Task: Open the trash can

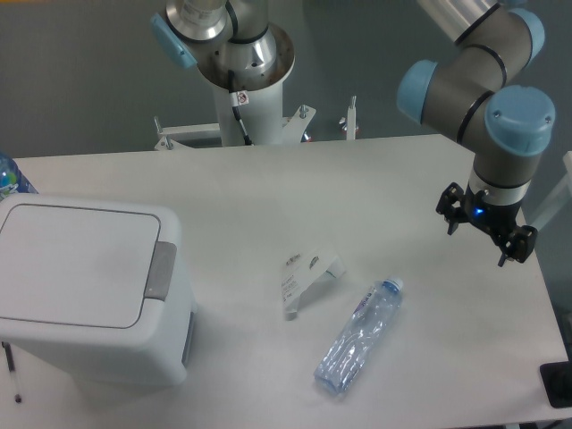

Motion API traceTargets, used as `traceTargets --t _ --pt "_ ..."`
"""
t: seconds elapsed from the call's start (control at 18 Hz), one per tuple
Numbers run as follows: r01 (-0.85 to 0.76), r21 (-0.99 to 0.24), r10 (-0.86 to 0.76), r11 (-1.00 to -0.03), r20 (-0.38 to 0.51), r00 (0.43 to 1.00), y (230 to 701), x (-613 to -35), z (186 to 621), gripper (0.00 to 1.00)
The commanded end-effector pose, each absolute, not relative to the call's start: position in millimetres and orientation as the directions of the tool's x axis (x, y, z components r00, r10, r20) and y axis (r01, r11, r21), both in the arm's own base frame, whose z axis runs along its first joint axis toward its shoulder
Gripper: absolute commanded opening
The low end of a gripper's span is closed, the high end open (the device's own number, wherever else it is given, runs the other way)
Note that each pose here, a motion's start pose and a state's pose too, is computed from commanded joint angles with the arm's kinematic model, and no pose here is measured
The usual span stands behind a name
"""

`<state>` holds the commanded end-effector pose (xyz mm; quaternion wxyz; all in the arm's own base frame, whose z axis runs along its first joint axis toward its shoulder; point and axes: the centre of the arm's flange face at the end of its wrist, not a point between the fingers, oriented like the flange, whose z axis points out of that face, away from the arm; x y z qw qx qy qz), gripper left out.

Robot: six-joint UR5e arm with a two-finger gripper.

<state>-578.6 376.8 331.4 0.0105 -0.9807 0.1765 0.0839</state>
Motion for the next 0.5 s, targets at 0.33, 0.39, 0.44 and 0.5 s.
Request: traceTargets --t 0.33,0.39,0.44,0.5 --pt "-0.351 -0.026 -0.341 -0.936 -0.173 0.924 378.5 -578.9 336.1 1.00" --pt "-0.353 -0.042 -0.342 -0.935 -0.170 0.924 379.6 -577.3 335.5 1.00" --pt "-0.355 -0.047 -0.343 -0.934 -0.167 0.924 379.9 -574.0 333.8 1.00" --pt "-0.355 -0.048 -0.343 -0.934 -0.162 0.925 379.1 -571.4 332.4 1.00"
